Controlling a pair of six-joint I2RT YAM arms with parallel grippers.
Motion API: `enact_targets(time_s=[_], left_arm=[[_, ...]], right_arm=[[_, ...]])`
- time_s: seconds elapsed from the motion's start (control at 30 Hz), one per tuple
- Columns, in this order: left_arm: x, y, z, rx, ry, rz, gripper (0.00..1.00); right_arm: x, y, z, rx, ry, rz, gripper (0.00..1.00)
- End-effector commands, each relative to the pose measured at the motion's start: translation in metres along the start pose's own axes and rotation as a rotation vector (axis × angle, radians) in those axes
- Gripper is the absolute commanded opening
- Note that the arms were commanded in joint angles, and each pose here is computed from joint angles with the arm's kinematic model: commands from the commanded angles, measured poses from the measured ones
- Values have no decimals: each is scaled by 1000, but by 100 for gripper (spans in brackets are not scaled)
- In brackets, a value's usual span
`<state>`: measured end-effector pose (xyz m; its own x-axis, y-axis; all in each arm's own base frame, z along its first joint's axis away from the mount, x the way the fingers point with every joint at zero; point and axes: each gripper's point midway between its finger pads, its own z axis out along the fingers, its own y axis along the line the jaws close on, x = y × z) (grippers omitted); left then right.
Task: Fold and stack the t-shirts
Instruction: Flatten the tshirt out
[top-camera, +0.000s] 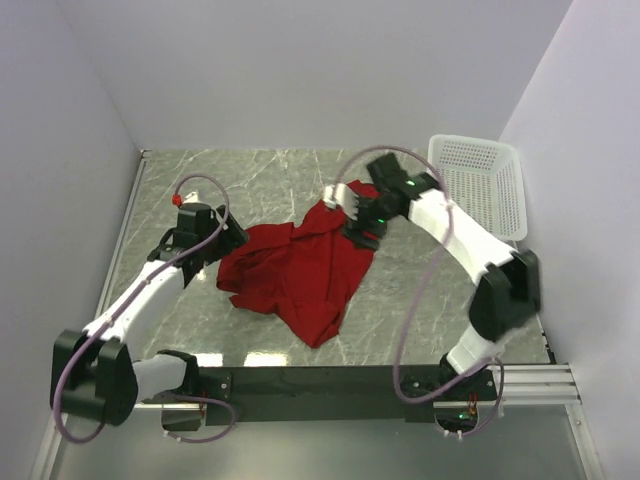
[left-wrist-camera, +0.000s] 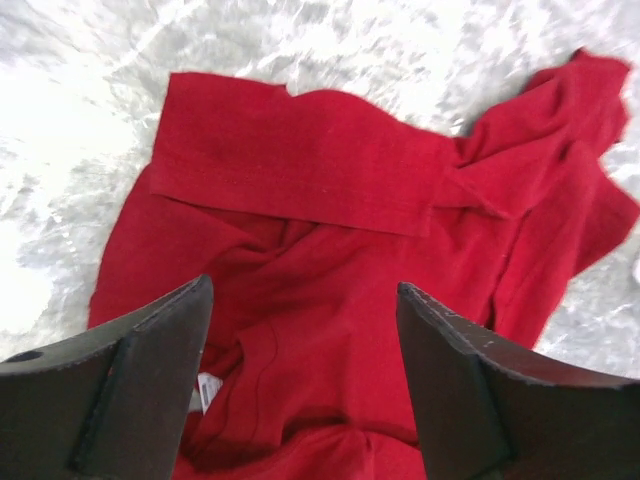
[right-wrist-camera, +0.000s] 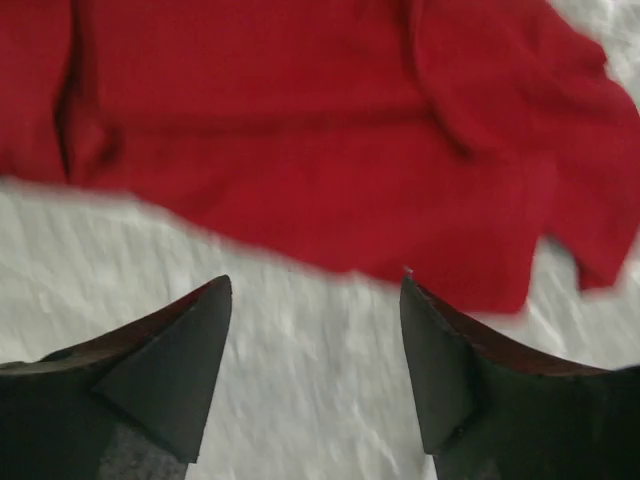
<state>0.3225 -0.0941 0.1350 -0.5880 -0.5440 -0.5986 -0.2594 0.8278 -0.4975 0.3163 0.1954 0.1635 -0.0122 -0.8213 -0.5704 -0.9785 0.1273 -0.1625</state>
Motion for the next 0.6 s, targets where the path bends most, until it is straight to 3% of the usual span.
enact_targets(time_s=[0.0, 0.23, 0.4, 0.57], left_arm=[[2, -9, 19, 34, 28, -17, 78], [7, -4, 38, -16, 71, -23, 73], [-16, 10, 10, -85, -51, 1, 78], [-26, 8, -27, -24, -161, -16, 84]], right_arm=[[-55, -27, 15, 25, -93, 201, 72], [-87, -47, 79, -106, -139, 414, 68], [-111, -17, 120, -248, -179, 644, 68], [-116, -27, 150, -180, -158, 1015, 68]])
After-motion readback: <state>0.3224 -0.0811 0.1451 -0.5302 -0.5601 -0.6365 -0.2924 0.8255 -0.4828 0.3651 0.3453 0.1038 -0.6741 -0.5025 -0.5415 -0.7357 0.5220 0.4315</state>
